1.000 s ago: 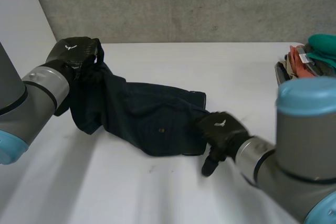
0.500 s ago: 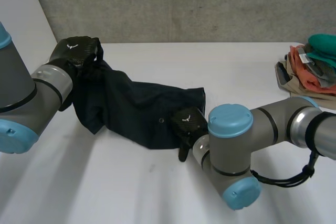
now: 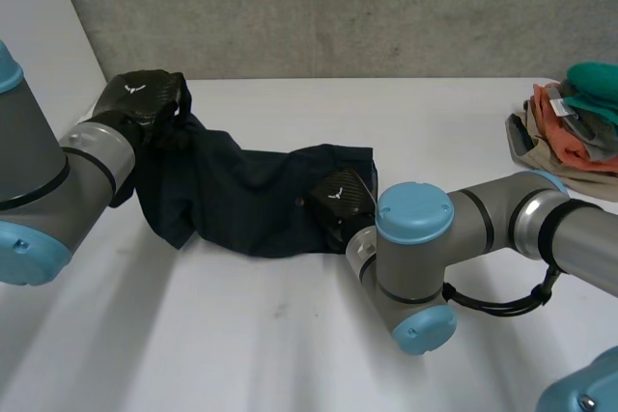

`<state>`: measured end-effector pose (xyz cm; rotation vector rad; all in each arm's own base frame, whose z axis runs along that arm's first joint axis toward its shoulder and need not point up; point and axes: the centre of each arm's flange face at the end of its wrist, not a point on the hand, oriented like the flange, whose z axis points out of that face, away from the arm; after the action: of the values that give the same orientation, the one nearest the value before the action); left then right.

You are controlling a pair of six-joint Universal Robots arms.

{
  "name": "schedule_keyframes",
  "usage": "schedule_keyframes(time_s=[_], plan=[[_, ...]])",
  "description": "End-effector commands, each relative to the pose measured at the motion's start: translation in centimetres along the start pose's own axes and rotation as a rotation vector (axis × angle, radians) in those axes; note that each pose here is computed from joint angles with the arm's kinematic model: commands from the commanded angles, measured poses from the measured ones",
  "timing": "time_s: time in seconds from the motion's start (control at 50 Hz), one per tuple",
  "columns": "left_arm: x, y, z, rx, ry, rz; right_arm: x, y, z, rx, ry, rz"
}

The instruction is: Fold the laundry.

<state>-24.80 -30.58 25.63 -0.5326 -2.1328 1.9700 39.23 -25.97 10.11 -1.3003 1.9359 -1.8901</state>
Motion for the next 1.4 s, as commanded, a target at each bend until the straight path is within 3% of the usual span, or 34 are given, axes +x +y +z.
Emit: schedule_keyframes(time_s=[0.02,0.08,0.18,0.42,0.5,0.62,0.7,0.76,0.88,1.02,1.12,1.18,1.3,1.4], plan=[[-0.1,-0.2,0.1,0.006,0.0,0.0,1.1,-0.2,0.9,0.038,0.045,-0.061],[0.0,-0.3,0.0,0.005,0.002,0.0,1.8,-1.0,1.1,0.068,0.069,-0.08],[0.2,-1.4,-0.7,0.024,0.007,0.003,7.0,-6.3,-0.5,0.151,0.178,-0.099],[-0.5,-15.8,-9.7,0.355,-0.013,0.007,19.3,-20.7,-11.1,0.339,0.362,-0.122],[-0.2,-19.7,-13.1,0.487,-0.006,0.007,21.6,-25.2,-15.6,0.447,0.445,-0.138],[-0.3,-22.2,-15.7,0.586,-0.003,-0.013,22.4,-27.7,-18.6,0.5,0.474,-0.132],[-0.4,-21.7,-14.9,0.563,0.0,-0.031,22.6,-27.8,-18.5,0.503,0.475,-0.114],[-0.3,-19.6,-11.9,0.474,0.005,-0.037,22.9,-26.8,-17.3,0.478,0.468,-0.092],[0.0,-13.3,-3.5,0.274,0.015,-0.041,22.7,-20.9,-10.3,0.326,0.397,0.014],[0.6,-6.1,5.4,0.214,0.022,-0.019,20.6,-12.4,-1.6,0.184,0.399,0.072],[0.6,-0.9,11.3,0.24,0.01,0.013,18.4,-7.4,3.5,0.224,0.423,0.067],[0.6,0.2,12.7,0.264,0.003,0.022,17.2,-5.2,6.0,0.287,0.454,0.048],[-0.9,-1.0,13.8,0.367,-0.066,0.028,17.8,-6.0,6.1,0.321,0.511,0.021],[-1.0,-3.7,11.4,0.386,-0.079,0.027,19.6,-9.0,3.3,0.341,0.521,0.011]])
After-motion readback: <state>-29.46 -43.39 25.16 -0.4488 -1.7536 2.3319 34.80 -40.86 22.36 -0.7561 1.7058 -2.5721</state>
